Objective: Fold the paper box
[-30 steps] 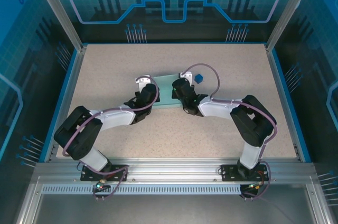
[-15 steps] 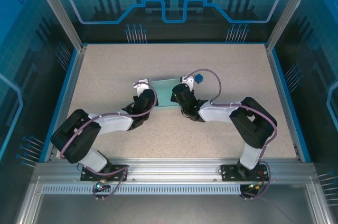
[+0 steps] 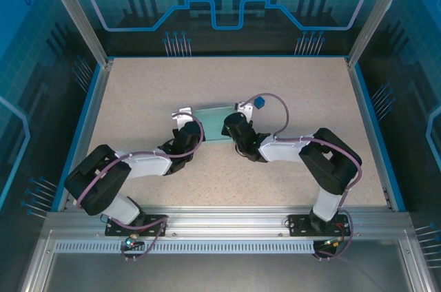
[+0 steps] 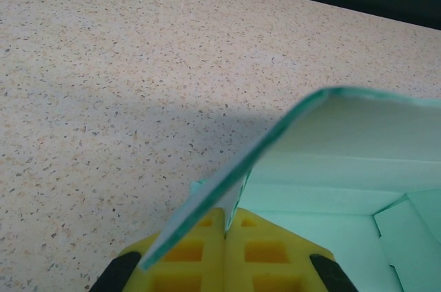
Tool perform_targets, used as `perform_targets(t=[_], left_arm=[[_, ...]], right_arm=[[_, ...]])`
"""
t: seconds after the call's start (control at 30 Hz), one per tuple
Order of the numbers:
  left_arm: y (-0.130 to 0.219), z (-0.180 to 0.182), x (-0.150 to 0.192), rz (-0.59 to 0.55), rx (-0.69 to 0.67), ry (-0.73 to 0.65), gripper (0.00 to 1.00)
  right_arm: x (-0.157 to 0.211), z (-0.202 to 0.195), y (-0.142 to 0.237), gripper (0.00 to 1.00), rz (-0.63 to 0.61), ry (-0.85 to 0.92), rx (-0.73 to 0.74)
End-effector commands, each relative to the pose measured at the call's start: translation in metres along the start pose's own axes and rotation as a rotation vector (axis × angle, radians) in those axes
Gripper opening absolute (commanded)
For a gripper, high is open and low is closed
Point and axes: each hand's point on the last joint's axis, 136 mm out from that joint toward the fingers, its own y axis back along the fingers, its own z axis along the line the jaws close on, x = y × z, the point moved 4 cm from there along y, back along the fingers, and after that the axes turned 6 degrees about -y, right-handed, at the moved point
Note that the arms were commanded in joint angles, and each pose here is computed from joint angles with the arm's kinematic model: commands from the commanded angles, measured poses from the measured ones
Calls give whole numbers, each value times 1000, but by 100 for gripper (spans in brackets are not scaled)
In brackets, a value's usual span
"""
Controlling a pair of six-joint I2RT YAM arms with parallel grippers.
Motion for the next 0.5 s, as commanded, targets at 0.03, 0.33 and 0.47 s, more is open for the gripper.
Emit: perform_targets(t=[0.03, 0.33, 0.47], left_arm=[[4, 31, 28, 60, -130, -73, 0], [7, 40, 33, 53, -154, -96, 0], [8, 41, 34, 46, -156, -115, 0]], right_arm=[[36, -47, 2, 5, 100, 65, 164], [44, -59, 5, 5, 103, 88, 181], [44, -61, 6, 6, 103, 111, 179]])
